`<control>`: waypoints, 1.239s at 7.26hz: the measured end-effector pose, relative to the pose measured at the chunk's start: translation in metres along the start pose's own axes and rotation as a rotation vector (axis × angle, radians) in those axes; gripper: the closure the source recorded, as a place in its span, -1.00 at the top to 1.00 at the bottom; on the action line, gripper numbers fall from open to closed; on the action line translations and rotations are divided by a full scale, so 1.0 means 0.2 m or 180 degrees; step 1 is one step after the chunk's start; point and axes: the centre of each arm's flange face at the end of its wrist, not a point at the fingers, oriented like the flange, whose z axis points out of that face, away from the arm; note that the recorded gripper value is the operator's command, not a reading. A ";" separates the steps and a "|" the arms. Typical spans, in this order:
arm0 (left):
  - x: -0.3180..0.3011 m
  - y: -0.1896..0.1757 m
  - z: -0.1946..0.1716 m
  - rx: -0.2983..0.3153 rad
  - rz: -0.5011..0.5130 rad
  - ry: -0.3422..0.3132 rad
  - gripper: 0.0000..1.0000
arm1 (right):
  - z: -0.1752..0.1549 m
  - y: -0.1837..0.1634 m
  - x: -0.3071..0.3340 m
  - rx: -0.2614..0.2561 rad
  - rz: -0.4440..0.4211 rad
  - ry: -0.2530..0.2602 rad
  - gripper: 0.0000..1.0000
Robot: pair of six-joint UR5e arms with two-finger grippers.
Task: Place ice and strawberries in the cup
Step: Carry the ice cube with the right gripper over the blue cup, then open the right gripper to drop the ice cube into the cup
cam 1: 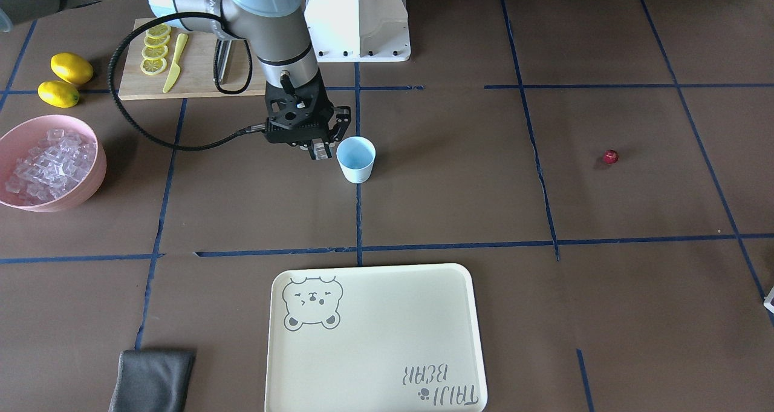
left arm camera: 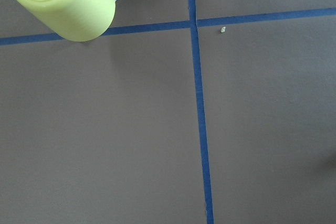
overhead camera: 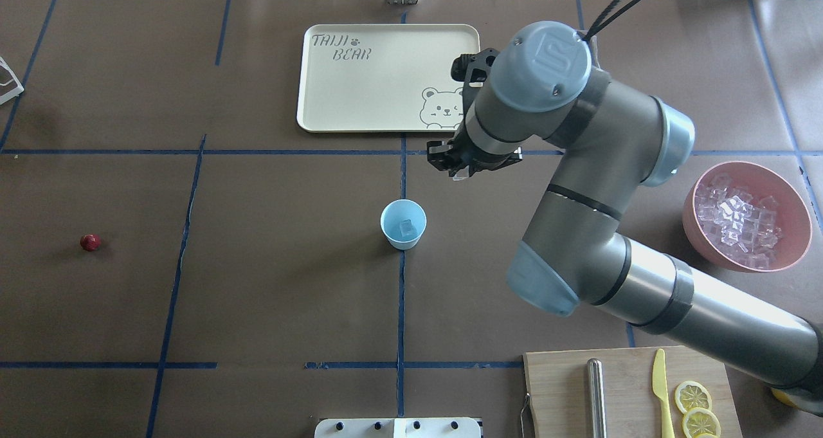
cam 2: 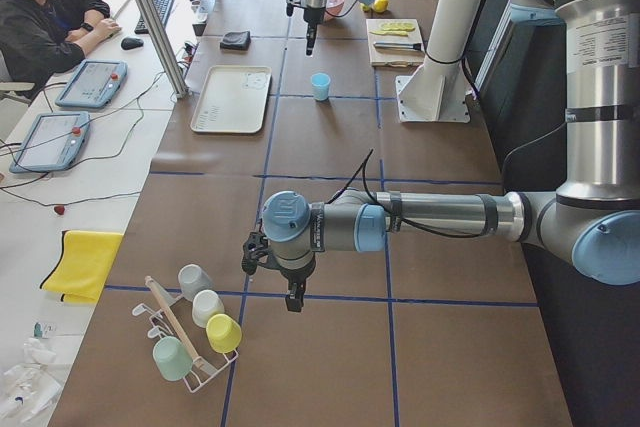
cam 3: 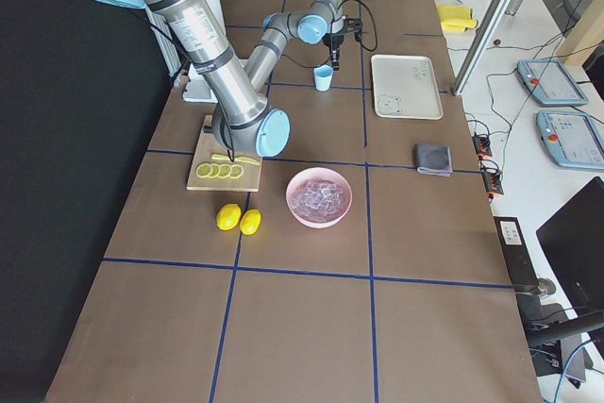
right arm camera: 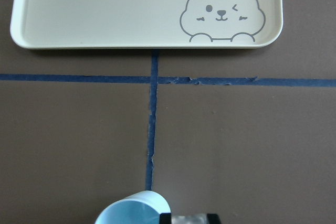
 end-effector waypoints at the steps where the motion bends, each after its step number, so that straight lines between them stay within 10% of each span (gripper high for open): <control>1: 0.00 0.00 0.00 -0.0001 0.0003 0.0000 1.00 | 0.05 0.10 -0.10 0.0020 0.0016 0.0028 -1.00; 6: 0.00 0.00 0.00 -0.0003 0.0006 0.0000 1.00 | 0.18 0.20 -0.19 0.0002 0.0007 0.0132 -0.88; 7: 0.00 0.00 0.00 -0.0003 0.0006 0.0000 1.00 | 0.18 0.20 -0.20 0.0000 0.0005 0.0133 0.93; 9: 0.00 0.00 0.00 -0.0003 0.0005 0.0000 1.00 | 0.19 0.20 -0.20 0.0004 0.0003 0.0140 1.00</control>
